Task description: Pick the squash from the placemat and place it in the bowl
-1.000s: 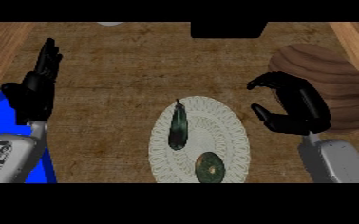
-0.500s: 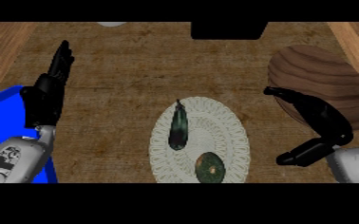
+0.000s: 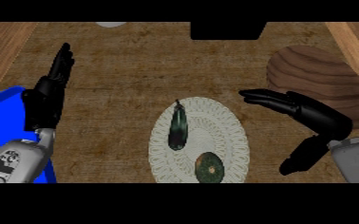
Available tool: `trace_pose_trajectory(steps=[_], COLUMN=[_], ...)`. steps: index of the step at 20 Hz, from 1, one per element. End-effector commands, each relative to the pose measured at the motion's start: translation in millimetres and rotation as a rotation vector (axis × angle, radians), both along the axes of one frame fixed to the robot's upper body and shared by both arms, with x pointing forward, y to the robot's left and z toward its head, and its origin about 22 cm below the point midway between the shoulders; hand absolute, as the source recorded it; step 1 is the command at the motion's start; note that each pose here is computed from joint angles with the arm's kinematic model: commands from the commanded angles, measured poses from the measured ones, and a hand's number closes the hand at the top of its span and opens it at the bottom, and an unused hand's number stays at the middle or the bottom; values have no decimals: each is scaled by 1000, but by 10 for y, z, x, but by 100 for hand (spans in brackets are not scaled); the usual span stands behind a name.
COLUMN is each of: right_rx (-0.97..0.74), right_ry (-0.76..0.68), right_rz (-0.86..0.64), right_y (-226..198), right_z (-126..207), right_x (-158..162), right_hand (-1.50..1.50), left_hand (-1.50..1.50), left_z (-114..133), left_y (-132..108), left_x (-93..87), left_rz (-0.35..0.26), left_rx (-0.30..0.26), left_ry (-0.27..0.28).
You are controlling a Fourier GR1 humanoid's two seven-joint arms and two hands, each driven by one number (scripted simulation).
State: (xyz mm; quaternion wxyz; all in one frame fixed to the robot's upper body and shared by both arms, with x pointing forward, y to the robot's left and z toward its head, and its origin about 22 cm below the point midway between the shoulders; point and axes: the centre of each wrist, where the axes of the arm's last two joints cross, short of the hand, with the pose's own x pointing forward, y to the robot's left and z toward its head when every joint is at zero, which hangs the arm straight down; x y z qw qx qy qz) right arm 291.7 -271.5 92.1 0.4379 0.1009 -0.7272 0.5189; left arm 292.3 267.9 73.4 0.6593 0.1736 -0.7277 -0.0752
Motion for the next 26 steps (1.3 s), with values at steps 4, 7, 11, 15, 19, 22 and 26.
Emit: trace_pose_trajectory(steps=[4,7,11,15,19,22,26], right_rx=[-221,-268,-367,-476,-590,-583,-571], right_ry=[-27,26,7,5,15,26,32], right_rz=[117,159,169,181,136,122,122], right_y=[544,701,909,1334,1242,1259,1273], right_z=[228,48,88,-177,-274,-424,-651], right_x=[-176,-289,-255,-449,-260,-482,-375], right_hand=[-150,-150,-150,-150,-150,-150,-150], left_hand=[0,0,0,0,0,0,0], left_z=[0,136,119,121,77,-80,68], left_y=[36,32,59,101,-181,-46,-49], left_x=[8,-3,-38,-63,-69,-6,-30], left_rz=[-6,1,7,1,-4,3,-3], left_rx=[-2,-12,3,9,10,4,11], left_ry=[-7,-6,-2,3,-6,20,-20])
